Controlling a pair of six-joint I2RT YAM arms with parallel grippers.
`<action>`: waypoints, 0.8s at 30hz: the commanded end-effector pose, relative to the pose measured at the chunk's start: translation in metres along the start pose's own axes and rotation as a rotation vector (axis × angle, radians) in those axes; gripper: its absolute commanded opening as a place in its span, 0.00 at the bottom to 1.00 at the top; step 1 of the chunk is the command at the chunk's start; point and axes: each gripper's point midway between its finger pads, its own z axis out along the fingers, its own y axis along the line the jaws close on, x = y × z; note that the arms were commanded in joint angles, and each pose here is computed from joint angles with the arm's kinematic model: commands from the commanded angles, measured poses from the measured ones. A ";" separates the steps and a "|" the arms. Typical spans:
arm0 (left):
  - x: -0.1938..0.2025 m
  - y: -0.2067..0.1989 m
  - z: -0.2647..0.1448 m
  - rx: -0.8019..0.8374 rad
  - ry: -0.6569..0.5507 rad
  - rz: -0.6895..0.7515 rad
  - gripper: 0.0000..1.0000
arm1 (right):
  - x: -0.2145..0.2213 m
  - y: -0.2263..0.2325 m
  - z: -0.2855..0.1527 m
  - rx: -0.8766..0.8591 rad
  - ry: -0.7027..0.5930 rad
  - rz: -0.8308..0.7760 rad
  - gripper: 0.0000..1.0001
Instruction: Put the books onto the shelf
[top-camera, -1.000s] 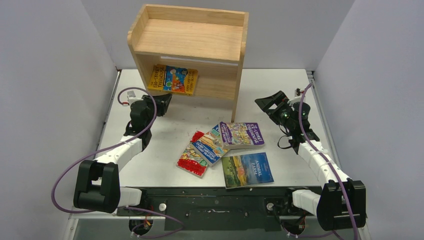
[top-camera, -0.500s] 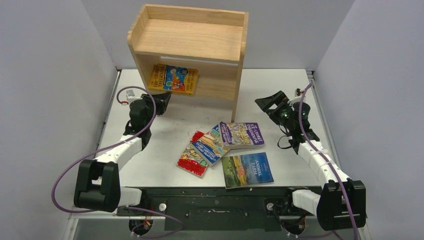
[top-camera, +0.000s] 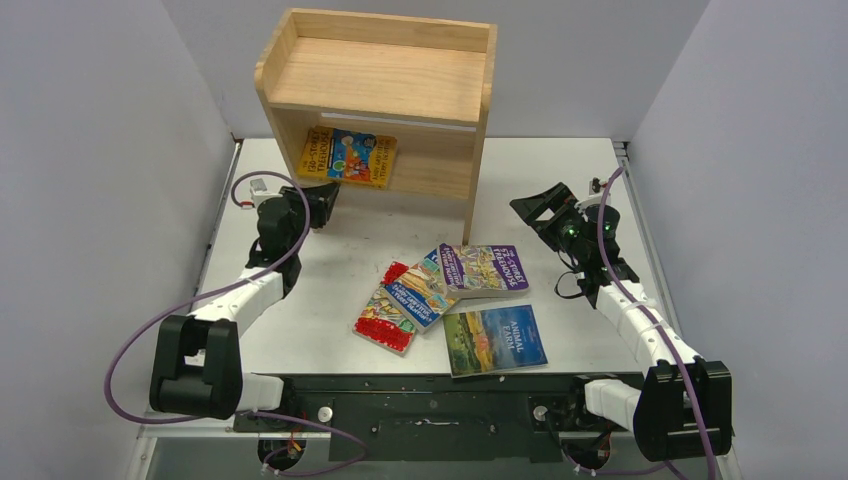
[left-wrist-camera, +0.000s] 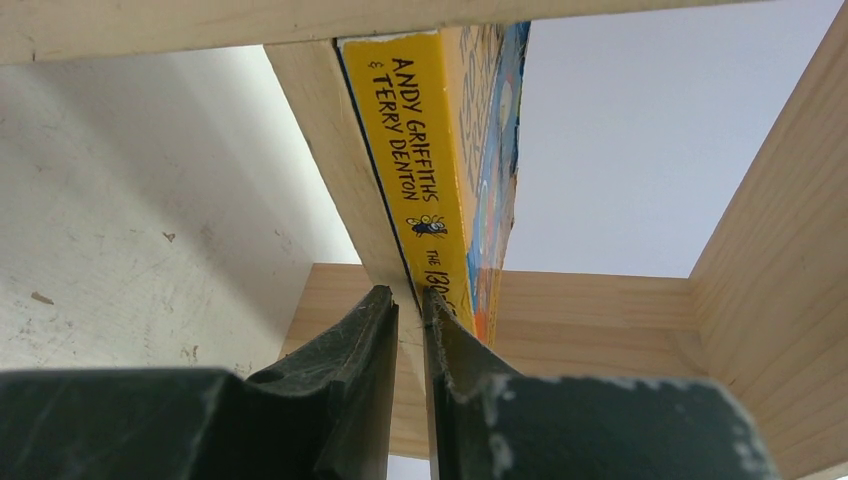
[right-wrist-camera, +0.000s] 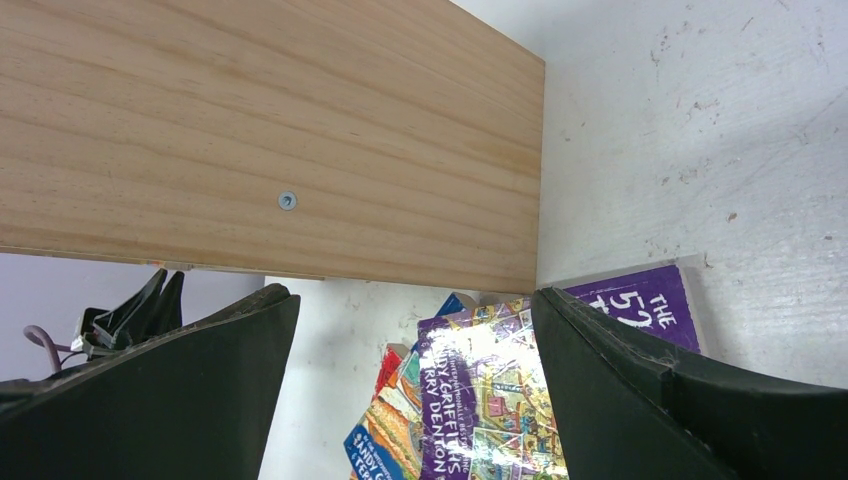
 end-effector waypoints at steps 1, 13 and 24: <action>-0.009 -0.035 0.006 0.104 -0.019 0.011 0.14 | -0.013 0.017 -0.001 -0.041 -0.044 -0.033 0.90; 0.012 -0.031 -0.028 0.077 0.093 0.072 0.27 | -0.010 0.002 -0.008 0.025 -0.024 -0.088 0.90; 0.053 0.032 -0.126 -0.125 0.191 0.445 0.44 | 0.059 -0.066 -0.051 0.231 0.162 -0.017 0.90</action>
